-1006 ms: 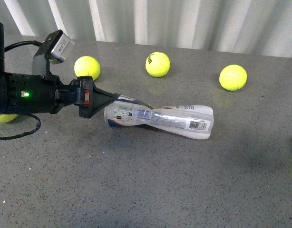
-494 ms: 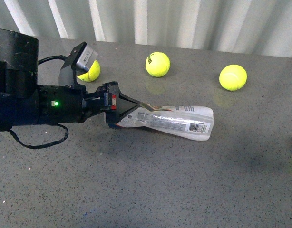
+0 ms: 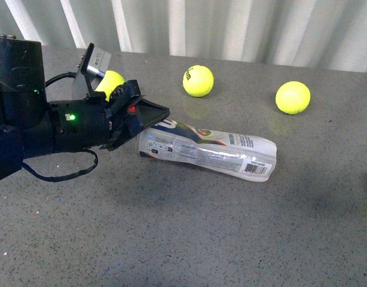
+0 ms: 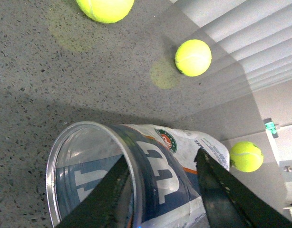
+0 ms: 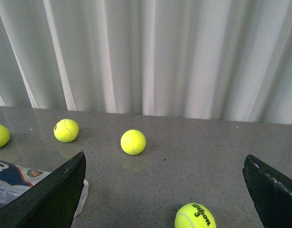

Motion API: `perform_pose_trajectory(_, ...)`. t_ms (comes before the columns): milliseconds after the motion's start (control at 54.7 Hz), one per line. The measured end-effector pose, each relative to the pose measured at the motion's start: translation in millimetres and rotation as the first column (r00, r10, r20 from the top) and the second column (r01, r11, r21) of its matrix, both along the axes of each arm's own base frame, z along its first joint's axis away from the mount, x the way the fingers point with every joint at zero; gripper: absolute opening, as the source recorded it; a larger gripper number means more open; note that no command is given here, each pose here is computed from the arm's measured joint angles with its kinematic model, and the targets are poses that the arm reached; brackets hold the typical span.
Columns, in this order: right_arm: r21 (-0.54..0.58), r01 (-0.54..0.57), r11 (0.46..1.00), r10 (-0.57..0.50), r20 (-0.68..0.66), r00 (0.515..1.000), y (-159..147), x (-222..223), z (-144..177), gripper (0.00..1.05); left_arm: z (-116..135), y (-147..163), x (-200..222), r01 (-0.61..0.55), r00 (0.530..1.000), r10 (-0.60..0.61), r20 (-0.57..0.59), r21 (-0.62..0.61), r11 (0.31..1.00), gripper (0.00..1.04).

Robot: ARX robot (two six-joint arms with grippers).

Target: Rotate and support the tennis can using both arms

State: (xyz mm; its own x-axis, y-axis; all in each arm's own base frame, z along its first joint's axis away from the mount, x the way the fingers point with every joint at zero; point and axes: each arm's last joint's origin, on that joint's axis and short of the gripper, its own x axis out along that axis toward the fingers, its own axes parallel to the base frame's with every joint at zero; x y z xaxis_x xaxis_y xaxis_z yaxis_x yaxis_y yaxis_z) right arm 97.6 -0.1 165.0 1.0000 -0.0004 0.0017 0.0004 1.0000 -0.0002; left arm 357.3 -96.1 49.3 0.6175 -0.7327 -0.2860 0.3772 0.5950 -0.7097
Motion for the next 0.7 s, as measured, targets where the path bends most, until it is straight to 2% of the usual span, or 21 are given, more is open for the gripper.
perform_pose_trajectory(91,0.000,0.000,1.000,0.000,0.000,1.000,0,0,0,0.98,-2,1,-4,-0.001,1.000,0.000,-0.025,-0.021,1.000,0.17)
perform_pose_trajectory(183,0.000,0.000,1.000,0.000,0.000,1.000,0,0,0,0.98,1,3,-7,0.009,0.999,-0.011,-0.043,-0.056,0.998,0.06)
perform_pose_trajectory(348,0.000,0.000,1.000,0.000,0.000,1.000,0,0,0,0.98,23,0,-13,0.030,0.999,-0.031,-0.021,-0.083,0.996,0.05)
perform_pose_trajectory(476,0.000,0.000,1.000,0.000,0.000,1.000,0,0,0,0.98,54,-5,-17,0.057,0.998,-0.057,0.014,-0.055,0.997,0.04)
perform_pose_trajectory(549,0.000,0.000,1.000,0.000,0.000,1.000,0,0,0,0.98,82,-8,-18,0.090,0.995,-0.088,0.056,-0.019,0.996,0.04)
perform_pose_trajectory(659,0.000,0.000,1.000,0.000,0.000,1.000,0,0,0,0.98,135,-15,-17,0.134,0.977,-0.142,0.157,0.063,0.989,0.04)
perform_pose_trajectory(695,0.000,0.000,1.000,0.000,0.000,1.000,0,0,0,0.98,161,-19,-18,0.162,0.959,-0.183,0.215,0.110,0.981,0.04)
